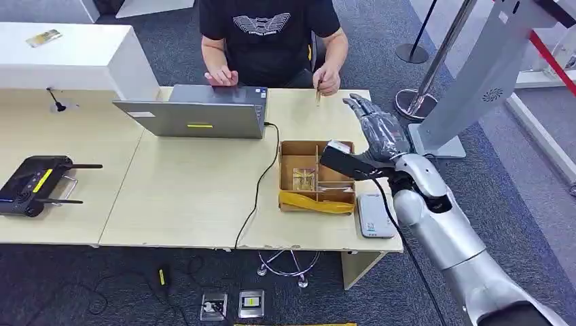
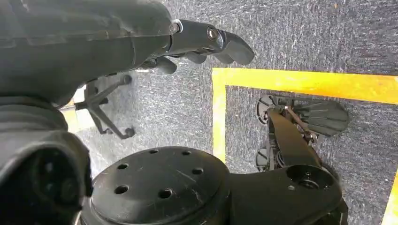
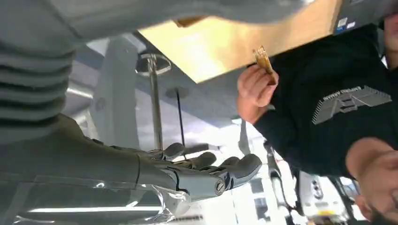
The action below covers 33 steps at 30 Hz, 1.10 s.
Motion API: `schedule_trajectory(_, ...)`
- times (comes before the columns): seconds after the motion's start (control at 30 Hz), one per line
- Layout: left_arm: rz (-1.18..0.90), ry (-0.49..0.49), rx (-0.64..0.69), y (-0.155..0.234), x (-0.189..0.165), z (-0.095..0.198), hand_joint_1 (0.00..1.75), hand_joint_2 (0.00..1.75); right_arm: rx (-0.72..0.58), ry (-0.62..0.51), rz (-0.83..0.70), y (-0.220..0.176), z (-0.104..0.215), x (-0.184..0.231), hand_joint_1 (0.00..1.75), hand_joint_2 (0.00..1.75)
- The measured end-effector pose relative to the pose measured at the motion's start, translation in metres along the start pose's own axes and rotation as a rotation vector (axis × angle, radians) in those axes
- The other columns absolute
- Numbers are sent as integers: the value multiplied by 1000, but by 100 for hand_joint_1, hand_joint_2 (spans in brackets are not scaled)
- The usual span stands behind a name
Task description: Pass the card to the sensor for recognition and then transmit it.
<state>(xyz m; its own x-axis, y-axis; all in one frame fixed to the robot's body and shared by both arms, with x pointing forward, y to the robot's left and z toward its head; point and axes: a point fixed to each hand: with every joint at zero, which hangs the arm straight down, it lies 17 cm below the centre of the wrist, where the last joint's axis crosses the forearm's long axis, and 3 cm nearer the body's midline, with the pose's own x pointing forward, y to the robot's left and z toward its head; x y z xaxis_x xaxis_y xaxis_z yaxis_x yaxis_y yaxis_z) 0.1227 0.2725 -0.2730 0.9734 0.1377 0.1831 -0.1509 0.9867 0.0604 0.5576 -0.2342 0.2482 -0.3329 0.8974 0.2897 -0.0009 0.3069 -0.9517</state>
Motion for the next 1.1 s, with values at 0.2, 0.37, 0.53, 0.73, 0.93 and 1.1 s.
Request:
schedule_trajectory(0.2,44,17,0,1,-2,0,0,0,41,120,-195,-29,30,-12,0,0)
schedule_trajectory(0.37,79,26,5,4,-4,0,0,0,-21,149,-204,-75,70,-18,0,0)
schedule_trajectory(0.53,99,33,17,7,-5,-1,0,0,-70,135,-117,-97,103,-2,0,175)
schedule_trajectory(0.73,127,37,35,8,-4,-1,0,0,-146,62,30,-93,126,38,0,175)
schedule_trajectory(0.93,153,44,47,3,-4,0,0,0,-124,-77,173,-61,129,79,0,175)
schedule_trajectory(1.1,169,49,55,-1,-5,0,0,0,-79,-152,219,-28,131,107,0,175)
